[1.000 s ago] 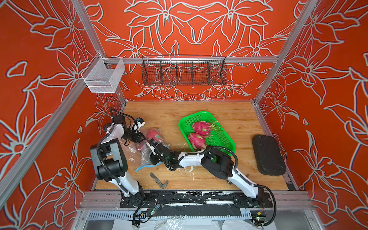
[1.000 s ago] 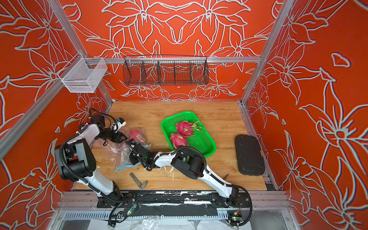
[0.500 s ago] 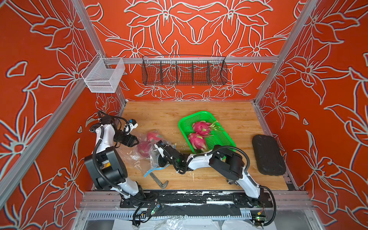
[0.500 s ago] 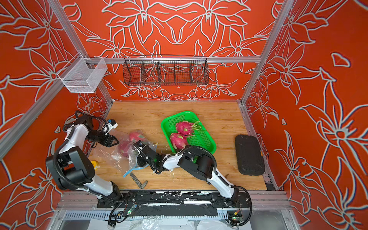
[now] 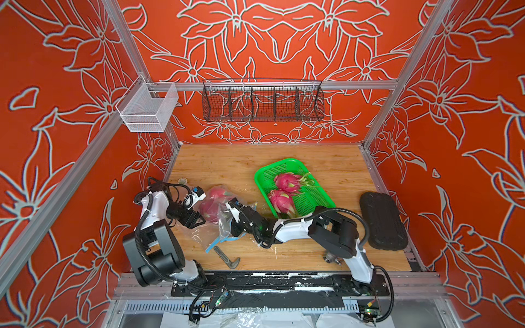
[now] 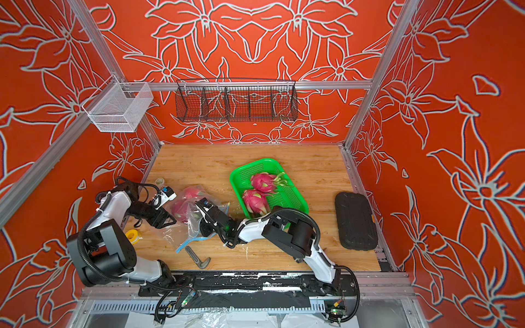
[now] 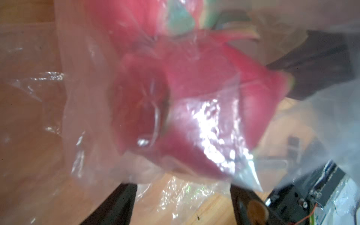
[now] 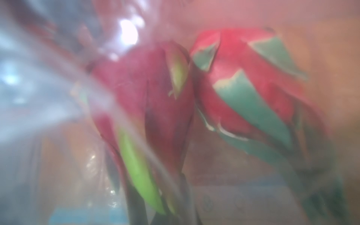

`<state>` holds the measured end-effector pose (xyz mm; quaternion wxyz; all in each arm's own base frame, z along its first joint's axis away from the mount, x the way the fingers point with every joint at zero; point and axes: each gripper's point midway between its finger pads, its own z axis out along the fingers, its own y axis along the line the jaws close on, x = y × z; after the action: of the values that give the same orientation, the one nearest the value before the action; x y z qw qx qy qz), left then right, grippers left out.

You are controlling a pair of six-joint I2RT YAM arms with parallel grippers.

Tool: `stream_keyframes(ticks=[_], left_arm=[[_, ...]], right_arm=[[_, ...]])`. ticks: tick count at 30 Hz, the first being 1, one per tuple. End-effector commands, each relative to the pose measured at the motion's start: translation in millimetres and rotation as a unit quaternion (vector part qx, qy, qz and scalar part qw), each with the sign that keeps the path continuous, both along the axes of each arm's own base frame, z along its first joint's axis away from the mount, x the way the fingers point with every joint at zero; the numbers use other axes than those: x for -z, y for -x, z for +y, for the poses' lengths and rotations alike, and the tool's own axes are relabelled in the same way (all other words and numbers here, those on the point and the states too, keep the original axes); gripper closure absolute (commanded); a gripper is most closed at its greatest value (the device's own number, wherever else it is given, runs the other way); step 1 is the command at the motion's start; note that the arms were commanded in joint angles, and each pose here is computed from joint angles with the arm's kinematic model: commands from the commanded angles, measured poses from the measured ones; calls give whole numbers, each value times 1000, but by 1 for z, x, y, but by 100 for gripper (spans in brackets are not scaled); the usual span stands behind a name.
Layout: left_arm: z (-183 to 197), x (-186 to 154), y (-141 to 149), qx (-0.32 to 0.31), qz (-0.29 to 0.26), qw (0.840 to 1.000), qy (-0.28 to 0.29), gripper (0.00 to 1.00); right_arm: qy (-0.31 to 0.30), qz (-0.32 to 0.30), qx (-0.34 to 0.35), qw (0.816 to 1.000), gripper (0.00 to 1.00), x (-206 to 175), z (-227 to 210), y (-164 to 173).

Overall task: Open the zip-top bag and take out the dragon fruit
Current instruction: Pick up the dragon fruit from the zipper food storage bag.

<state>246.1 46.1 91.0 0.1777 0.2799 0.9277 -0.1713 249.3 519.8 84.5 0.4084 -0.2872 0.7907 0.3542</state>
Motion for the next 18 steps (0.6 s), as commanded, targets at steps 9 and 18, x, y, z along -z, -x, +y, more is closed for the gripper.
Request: stream_keyframes(ticks=[9, 18], left_arm=[[-6, 16, -46, -22, -51, 998, 11, 84], [28, 13, -74, -76, -109, 989, -71, 100]], right_arm=[[-23, -22, 11, 999, 100, -31, -10, -4], [54, -3, 11, 998, 100, -22, -54, 12]])
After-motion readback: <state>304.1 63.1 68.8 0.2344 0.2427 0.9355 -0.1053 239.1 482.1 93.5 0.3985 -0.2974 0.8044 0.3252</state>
